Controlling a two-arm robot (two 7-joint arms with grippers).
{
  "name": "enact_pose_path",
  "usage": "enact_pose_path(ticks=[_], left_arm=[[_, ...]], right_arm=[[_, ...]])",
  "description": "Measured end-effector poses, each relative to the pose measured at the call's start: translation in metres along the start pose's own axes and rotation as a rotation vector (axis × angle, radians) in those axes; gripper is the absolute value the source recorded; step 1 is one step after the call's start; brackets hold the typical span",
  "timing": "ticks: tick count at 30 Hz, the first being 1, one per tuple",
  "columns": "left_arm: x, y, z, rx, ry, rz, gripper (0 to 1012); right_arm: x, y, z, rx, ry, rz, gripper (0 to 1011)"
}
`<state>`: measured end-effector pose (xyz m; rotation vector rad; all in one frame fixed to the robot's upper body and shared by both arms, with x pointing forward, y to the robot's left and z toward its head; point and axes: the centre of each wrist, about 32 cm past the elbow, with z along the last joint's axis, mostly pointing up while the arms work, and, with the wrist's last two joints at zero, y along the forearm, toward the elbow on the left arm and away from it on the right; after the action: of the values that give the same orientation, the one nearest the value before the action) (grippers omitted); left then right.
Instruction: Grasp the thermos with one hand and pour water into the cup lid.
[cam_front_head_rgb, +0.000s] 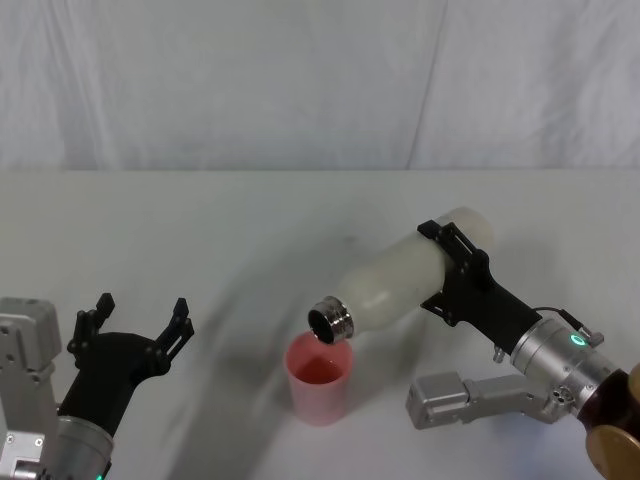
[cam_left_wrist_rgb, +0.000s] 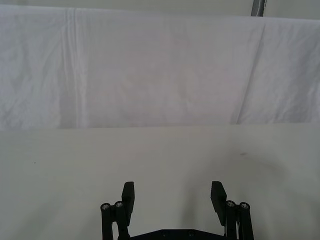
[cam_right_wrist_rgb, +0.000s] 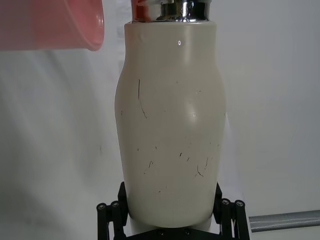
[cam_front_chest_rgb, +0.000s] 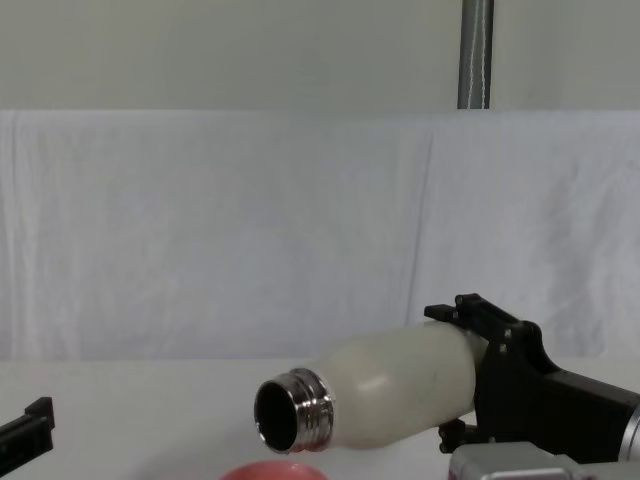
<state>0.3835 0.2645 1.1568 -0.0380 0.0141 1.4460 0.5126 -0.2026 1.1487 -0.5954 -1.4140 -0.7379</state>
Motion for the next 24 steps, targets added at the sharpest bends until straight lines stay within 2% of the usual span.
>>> enact_pose_path(ticks=[24], left_arm=[[0.0,0.0,0.0,0.0,0.0,0.0,1001]], right_arm=[[-0.001,0.0009,-0.0009,-0.002,-0.023,0.003,958]])
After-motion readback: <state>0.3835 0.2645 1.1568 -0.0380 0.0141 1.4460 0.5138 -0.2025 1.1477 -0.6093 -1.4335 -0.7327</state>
